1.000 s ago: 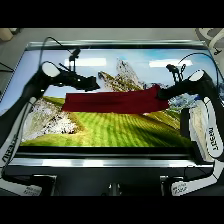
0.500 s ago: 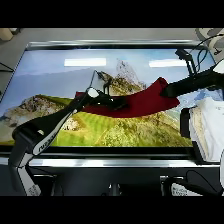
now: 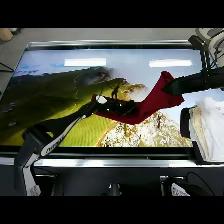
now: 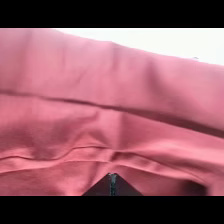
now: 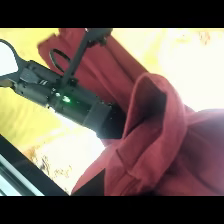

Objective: Fold the shirts.

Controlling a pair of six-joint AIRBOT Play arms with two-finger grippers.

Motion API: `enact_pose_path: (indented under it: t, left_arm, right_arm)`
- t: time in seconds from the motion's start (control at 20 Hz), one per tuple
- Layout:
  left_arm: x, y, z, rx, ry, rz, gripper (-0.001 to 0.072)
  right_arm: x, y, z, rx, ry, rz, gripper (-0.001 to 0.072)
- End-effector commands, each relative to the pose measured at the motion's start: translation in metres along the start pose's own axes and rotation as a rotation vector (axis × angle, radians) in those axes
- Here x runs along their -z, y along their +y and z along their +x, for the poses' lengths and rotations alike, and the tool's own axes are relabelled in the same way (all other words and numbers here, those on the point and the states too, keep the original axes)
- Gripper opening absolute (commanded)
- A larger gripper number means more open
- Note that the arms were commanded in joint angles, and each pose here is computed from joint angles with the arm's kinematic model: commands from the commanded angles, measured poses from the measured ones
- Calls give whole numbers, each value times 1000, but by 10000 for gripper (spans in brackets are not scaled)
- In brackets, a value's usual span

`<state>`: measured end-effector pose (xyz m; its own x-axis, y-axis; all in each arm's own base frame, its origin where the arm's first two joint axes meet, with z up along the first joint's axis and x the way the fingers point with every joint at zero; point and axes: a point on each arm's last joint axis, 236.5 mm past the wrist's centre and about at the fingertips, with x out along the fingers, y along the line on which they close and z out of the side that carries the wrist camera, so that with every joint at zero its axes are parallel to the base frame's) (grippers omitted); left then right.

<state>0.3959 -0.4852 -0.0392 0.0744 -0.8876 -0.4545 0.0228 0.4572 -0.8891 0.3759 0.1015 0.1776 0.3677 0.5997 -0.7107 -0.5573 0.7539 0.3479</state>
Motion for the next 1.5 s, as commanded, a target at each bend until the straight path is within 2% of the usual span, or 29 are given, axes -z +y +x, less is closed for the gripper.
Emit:
enact_pose_path:
  t: [0.0,0.2,0.4,0.45,0.5,0.55,0.6,0.65,0.75,0.85,0.95,1.05,1.1,1.2,1.45]
  left_arm:
    - [-35,2,-67,-59,-15,167,25]
    - [-111,-15,-231,-192,-245,287,25]
    - [-116,-70,-376,-213,-462,392,26]
    - [-105,-82,-399,-225,-476,435,26]
    - [-94,-89,-414,-243,-481,457,26]
    - [-82,-93,-424,-282,-475,486,26]
    - [-73,-90,-432,-337,-466,509,26]
    - [-64,-84,-438,-396,-447,527,26]
    - [-51,-70,-444,-476,-399,532,26]
    - [-47,-62,-444,-499,-373,525,26]
    - [-46,-59,-441,-498,-364,516,27]
    - [-44,-54,-437,-496,-351,506,27]
    - [-44,-52,-434,-494,-344,503,27]
    - [-41,-51,-424,-488,-323,508,27]
    - [-39,-57,-414,-477,-314,528,26]
  right_arm:
    - [-20,12,24,-62,-47,6,15]
    - [-31,38,108,-141,-13,-26,16]
    - [-27,74,212,-261,16,45,18]
    - [-25,84,238,-304,15,98,80]
    - [-27,91,258,-344,-2,165,187]
    - [-33,100,273,-398,-40,219,374]
    - [-42,106,278,-464,-89,240,601]
    - [-52,105,273,-527,-133,268,700]
    - [-58,86,245,-575,-153,268,675]
    - [-46,47,212,-520,-113,214,665]
    - [-10,-14,186,-339,9,188,664]
    - [60,-81,161,-78,269,201,660]
    - [93,-97,154,-16,390,200,630]
    - [130,-98,161,-32,491,230,633]
    - [127,-80,216,-173,331,474,633]
